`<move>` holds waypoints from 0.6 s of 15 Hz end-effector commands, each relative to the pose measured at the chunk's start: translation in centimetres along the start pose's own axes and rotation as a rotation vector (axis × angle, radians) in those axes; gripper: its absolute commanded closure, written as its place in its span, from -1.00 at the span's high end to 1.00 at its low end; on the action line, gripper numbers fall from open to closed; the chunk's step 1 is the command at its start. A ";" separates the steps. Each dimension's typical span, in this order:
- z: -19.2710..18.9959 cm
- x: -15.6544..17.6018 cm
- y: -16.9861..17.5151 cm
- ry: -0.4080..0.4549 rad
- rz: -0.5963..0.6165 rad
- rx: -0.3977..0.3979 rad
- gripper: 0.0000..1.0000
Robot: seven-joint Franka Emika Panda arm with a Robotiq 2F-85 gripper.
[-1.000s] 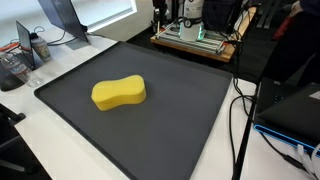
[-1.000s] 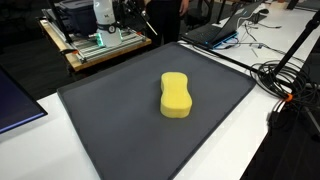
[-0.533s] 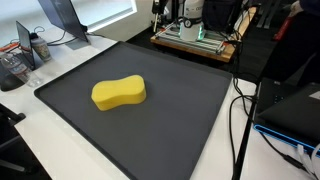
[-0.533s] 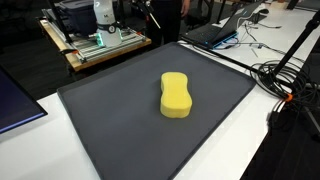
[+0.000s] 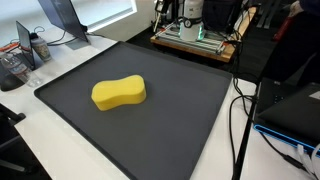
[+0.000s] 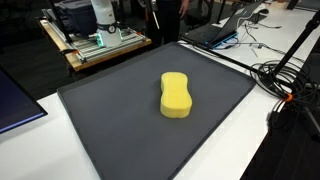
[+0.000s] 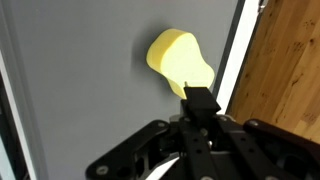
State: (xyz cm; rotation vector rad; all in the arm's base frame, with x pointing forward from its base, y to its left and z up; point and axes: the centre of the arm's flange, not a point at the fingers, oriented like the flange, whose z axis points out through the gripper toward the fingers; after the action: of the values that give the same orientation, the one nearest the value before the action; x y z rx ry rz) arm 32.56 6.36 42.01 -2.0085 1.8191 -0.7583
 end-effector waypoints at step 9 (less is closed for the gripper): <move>0.7 -2.0 -11.2 0.114 0.216 -0.068 -0.94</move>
State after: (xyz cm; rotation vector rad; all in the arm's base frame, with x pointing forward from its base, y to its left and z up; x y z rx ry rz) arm 38.82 9.51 45.32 -1.8795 2.0281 -0.7917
